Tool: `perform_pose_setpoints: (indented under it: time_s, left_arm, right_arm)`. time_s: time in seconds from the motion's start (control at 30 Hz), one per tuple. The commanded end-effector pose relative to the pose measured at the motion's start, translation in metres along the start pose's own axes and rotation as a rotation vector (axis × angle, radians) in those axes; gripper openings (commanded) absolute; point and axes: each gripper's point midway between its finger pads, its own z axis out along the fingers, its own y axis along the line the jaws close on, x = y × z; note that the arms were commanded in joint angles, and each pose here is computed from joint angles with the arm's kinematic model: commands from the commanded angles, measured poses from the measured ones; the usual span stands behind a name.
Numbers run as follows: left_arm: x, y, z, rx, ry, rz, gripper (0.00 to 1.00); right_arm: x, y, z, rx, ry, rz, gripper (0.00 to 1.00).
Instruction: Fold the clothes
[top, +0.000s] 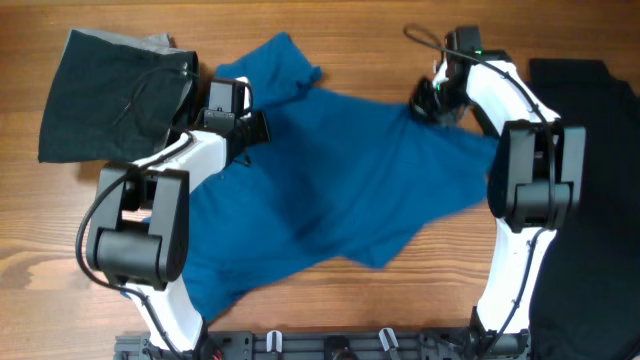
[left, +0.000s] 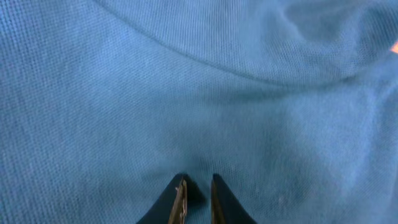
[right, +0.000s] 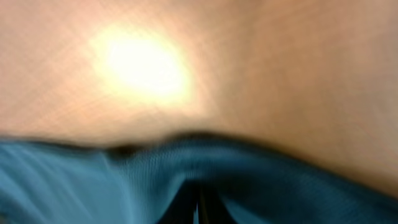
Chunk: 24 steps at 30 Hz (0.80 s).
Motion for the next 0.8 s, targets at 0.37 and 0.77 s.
perform_pose_setpoints:
  time_s: [0.37, 0.77]
  left_arm:
    - [-0.12, 0.003, -0.079, 0.127, -0.226, -0.056, 0.28]
    - [-0.071, -0.03, -0.111, 0.127, -0.054, -0.022, 0.34]
  right_arm:
    - [-0.071, -0.065, -0.13, 0.171, -0.212, 0.05, 0.11]
    - [-0.003, -0.209, -0.045, 0.353, -0.038, 0.261, 0.04]
